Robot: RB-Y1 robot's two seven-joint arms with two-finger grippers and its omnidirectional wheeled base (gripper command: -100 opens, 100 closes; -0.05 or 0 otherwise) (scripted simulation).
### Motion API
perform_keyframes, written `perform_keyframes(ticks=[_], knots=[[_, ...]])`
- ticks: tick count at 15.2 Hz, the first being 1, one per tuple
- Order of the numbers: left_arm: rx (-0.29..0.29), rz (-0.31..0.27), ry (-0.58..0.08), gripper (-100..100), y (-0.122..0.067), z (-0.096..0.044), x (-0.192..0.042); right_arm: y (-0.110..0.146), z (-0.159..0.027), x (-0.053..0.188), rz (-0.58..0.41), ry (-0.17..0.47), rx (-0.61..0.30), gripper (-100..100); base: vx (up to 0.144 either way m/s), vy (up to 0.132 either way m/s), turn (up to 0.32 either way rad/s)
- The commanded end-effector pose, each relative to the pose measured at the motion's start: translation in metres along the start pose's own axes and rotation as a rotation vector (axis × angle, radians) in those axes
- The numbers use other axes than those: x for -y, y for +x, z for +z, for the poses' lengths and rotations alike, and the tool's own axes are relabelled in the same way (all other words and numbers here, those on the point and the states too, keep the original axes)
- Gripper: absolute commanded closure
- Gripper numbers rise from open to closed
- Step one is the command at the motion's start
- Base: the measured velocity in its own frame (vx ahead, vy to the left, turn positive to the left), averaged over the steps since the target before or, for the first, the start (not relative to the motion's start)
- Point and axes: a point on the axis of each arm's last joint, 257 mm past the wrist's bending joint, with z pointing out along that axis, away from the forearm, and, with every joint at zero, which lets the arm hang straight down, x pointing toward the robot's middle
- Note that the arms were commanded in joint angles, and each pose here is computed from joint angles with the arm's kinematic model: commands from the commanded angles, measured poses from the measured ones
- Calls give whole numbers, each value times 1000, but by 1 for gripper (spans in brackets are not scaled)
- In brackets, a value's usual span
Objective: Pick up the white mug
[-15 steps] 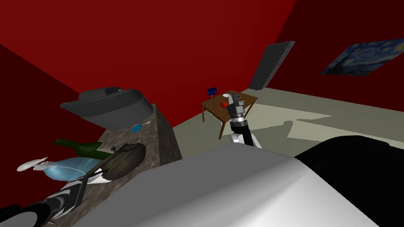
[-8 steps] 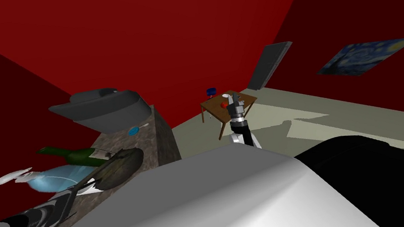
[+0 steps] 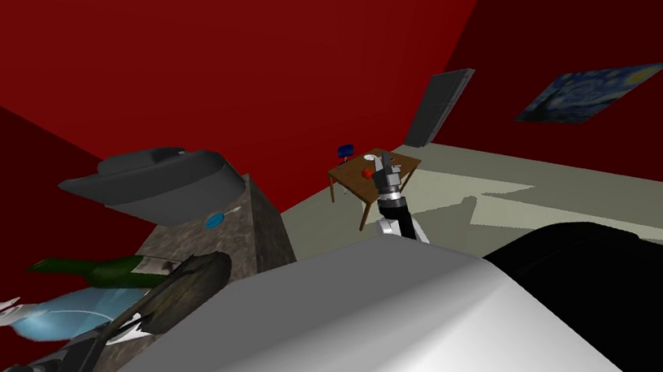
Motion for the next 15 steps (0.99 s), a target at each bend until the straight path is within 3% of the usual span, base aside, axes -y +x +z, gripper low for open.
perform_keyframes(ticks=[1, 10, 14, 15], knots=[[-21, -5, -40, -100, 0, -2, -11, 0, 0, 0, 0, 0, 0, 0, 59, 12, -39], [-124, -31, -196, -100, 3, -21, -52, 0, 0, 0, 0, 0, 0, 0, 56, 15, -34], [-157, -36, -238, -100, 6, -28, -63, 0, 0, 0, 0, 0, 0, 0, 39, 17, -24], [-145, -35, -222, -100, 5, -25, -59, 0, 0, 0, 0, 0, 0, 0, 24, 11, -8]])
